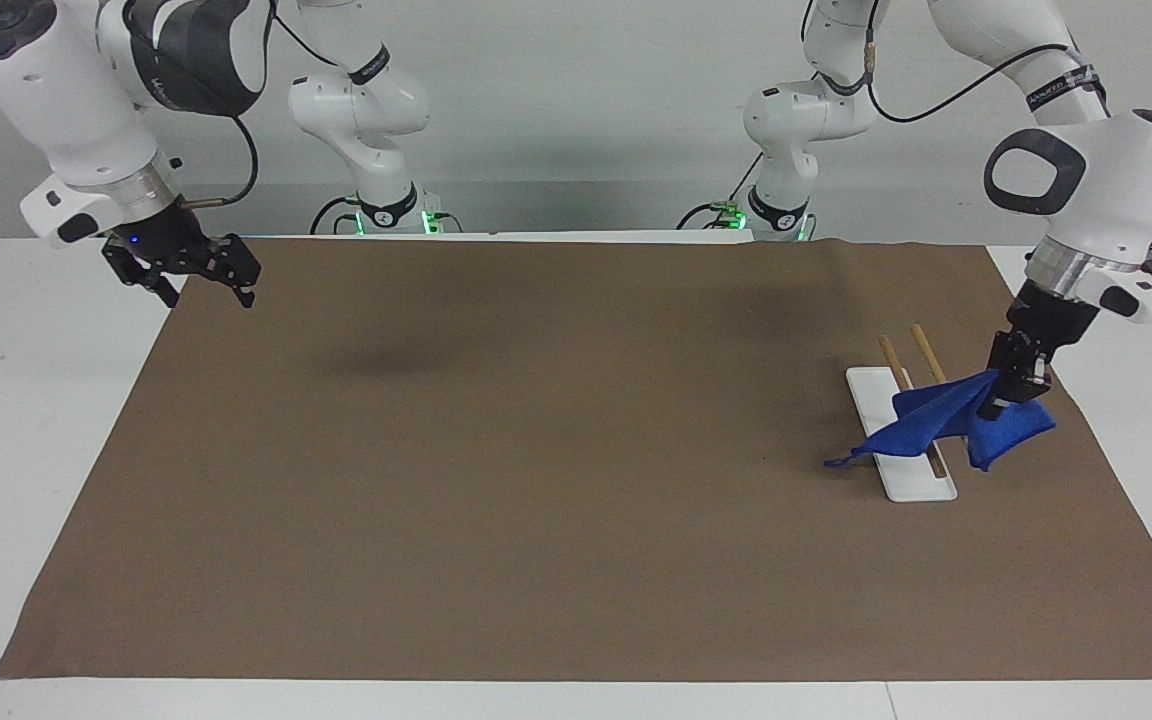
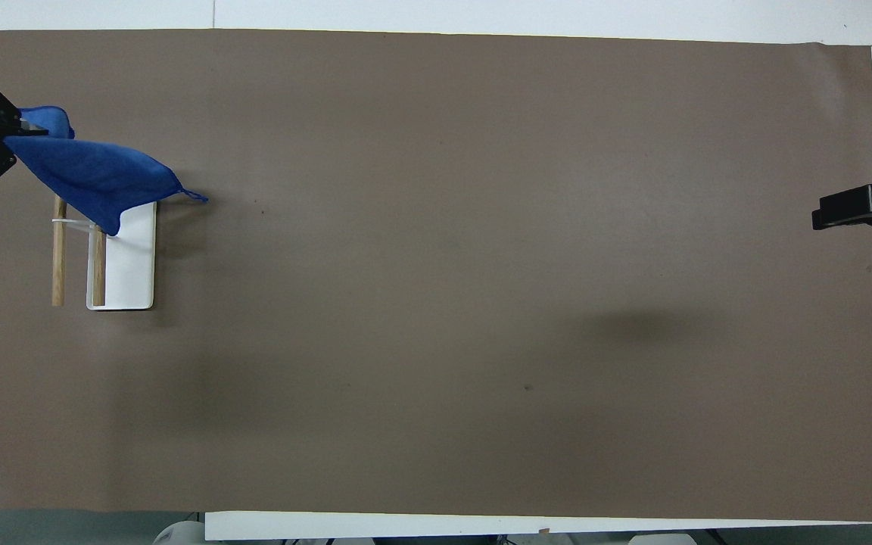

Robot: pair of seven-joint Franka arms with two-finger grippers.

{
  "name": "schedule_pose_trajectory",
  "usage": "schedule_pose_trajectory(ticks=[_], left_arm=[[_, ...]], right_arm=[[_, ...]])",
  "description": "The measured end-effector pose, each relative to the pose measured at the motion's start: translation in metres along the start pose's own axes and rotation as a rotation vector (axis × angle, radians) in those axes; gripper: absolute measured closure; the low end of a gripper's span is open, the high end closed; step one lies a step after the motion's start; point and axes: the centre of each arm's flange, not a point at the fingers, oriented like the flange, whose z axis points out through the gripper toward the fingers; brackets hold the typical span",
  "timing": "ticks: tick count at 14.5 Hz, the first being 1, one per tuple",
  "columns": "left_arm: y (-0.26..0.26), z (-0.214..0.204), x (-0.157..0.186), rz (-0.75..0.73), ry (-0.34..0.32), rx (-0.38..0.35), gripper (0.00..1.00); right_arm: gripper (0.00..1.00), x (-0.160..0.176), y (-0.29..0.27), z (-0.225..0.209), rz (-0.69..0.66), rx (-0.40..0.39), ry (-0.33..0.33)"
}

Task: Right arm passes towel to left arm to hang
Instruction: 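Drape the towel over the white rack's dowels with the left gripper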

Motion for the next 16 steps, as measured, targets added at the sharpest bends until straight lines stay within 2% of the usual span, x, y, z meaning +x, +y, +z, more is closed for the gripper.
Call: schedule_pose_trajectory(ticks=[5,11,16], left_arm=[[-0.023,-0.004,0.038,0.013,0.027,0.009,0.98],[-0.066,0.016,0.044,-0.025,-0.002,0.074,0.96],[-0.098,0.018,0.041,0.010,-0.021,0.108,0.93]], right_arm=[[0.00,0.000,-0.001,0.001,-0.001,0.000,-0.002],[0.00,0.001,-0.001,0.000,-0.001,0.000,0.001],[0.00,0.001,-0.001,0.000,-0.001,0.000,0.000]])
